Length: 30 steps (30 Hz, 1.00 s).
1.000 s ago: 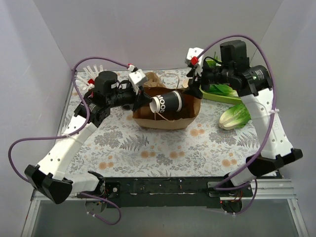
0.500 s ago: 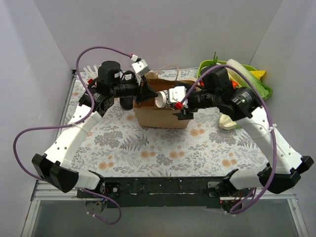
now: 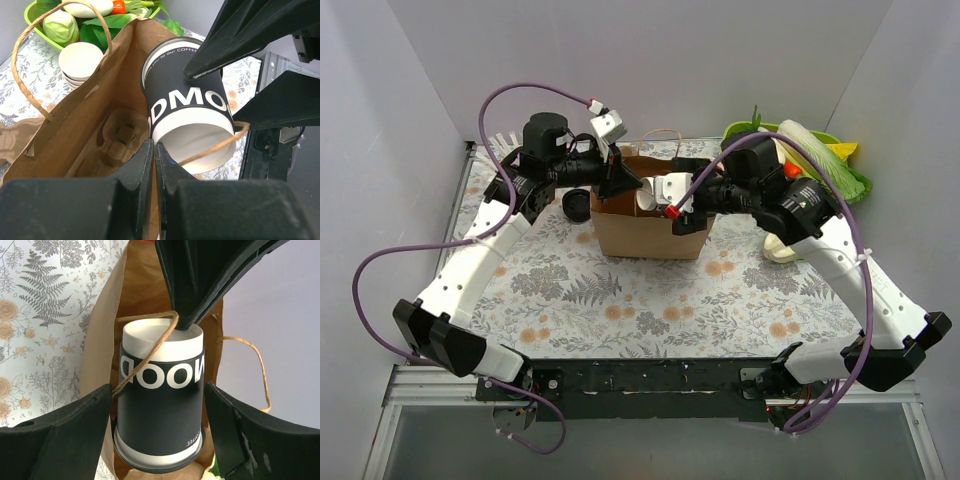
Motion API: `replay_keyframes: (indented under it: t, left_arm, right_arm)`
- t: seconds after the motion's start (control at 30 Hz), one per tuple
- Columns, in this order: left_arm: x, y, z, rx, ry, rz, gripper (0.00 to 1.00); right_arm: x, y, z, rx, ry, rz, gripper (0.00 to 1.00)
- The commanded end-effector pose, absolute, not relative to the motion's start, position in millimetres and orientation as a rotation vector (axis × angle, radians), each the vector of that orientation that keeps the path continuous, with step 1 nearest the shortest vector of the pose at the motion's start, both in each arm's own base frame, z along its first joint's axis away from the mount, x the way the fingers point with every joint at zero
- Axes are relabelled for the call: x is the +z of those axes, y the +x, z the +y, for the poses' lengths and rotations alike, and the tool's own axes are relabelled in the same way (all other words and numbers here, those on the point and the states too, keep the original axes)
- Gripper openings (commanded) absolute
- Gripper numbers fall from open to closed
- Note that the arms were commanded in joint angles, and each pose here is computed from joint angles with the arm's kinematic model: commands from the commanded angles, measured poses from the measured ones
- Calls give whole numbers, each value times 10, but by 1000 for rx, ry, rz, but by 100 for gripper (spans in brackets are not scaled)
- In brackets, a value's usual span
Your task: Pack the takeout coffee
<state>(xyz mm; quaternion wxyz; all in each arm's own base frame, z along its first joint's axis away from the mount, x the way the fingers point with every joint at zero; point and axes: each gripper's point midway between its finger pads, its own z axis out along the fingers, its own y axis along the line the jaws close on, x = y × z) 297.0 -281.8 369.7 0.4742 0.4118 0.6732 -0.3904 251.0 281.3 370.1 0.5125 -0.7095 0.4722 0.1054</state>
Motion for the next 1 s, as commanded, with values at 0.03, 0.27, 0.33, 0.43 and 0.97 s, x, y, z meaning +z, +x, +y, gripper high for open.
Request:
replay_keyframes:
  t: [0.03,0.27,0.33,0.43,0.97]
  left_arm:
    - [3923,2926,-2870,-972,1035,1573,0]
    - [3986,3040,-2921,-970,1036,1545,0]
    - [4032,3051,-2926,-974,1039,1531,0]
    - [4085,3043,-2937,-991,1042,1518,0]
    - [4229,3071,-3026,-1041,1048,1483,0]
  right_arm:
    - [4114,2437,2724,207,-1627,1020,83]
    - [4054,2526,2650,210,-1637,1082,84]
    - [3983,2583,2622,183,-1660,1095,83]
    - [3851,2652,2626,167,-1688,1120,83]
    - [3678,2915,2762,106,-1658,1084,77]
